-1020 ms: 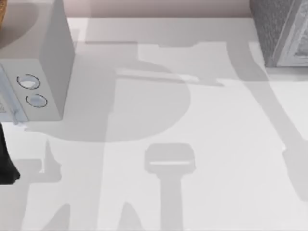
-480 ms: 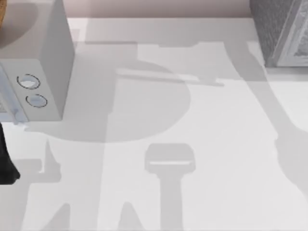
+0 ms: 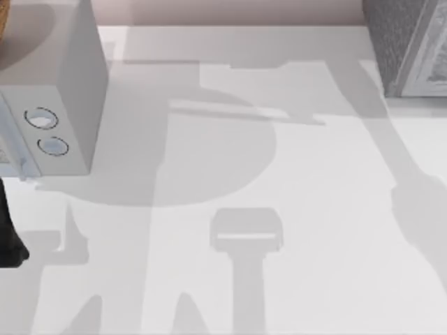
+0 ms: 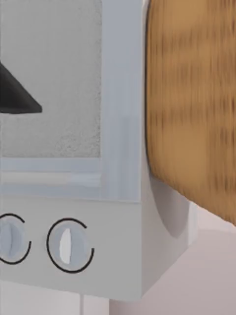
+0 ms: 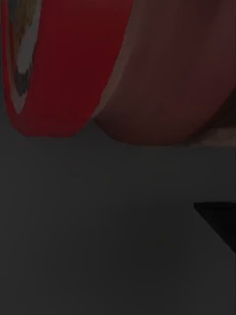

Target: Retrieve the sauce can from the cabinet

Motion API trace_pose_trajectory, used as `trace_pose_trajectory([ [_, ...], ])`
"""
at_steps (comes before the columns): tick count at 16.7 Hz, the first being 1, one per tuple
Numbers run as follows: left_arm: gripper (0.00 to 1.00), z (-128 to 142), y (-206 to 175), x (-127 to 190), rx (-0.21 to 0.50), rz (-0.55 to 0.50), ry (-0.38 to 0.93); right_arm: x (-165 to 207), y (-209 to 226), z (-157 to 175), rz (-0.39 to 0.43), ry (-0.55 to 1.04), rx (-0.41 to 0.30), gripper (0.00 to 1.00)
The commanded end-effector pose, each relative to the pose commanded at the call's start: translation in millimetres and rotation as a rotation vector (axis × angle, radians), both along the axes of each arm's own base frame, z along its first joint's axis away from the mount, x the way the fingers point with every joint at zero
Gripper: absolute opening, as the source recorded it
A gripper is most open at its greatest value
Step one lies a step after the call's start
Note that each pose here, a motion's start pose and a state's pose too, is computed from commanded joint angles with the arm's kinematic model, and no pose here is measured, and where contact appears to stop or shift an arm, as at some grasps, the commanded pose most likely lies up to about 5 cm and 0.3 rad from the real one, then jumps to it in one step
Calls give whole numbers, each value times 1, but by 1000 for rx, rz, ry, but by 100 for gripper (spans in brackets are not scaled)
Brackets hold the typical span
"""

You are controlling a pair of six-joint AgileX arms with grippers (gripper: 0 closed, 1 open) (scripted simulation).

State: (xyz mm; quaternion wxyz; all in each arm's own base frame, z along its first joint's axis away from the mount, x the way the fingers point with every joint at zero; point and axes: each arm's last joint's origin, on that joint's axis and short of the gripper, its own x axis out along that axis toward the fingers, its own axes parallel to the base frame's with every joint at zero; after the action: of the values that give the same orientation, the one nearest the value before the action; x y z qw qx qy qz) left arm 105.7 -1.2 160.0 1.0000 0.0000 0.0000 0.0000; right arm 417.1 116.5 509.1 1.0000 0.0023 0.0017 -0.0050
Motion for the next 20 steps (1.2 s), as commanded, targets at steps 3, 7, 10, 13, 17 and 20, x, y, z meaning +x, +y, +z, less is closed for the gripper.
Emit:
trace_pose_trajectory([
  [3, 100, 0, 0, 0, 0, 0, 0, 0, 0, 0, 0, 0, 0, 100],
  [7, 100, 0, 0, 0, 0, 0, 0, 0, 0, 0, 0, 0, 0, 70],
  [10, 100, 0, 0, 0, 0, 0, 0, 0, 0, 0, 0, 0, 0, 47],
  [13, 100, 0, 0, 0, 0, 0, 0, 0, 0, 0, 0, 0, 0, 25],
  [17, 100, 0, 0, 0, 0, 0, 0, 0, 0, 0, 0, 0, 0, 0],
  [20, 100, 0, 0, 0, 0, 0, 0, 0, 0, 0, 0, 0, 0, 0],
])
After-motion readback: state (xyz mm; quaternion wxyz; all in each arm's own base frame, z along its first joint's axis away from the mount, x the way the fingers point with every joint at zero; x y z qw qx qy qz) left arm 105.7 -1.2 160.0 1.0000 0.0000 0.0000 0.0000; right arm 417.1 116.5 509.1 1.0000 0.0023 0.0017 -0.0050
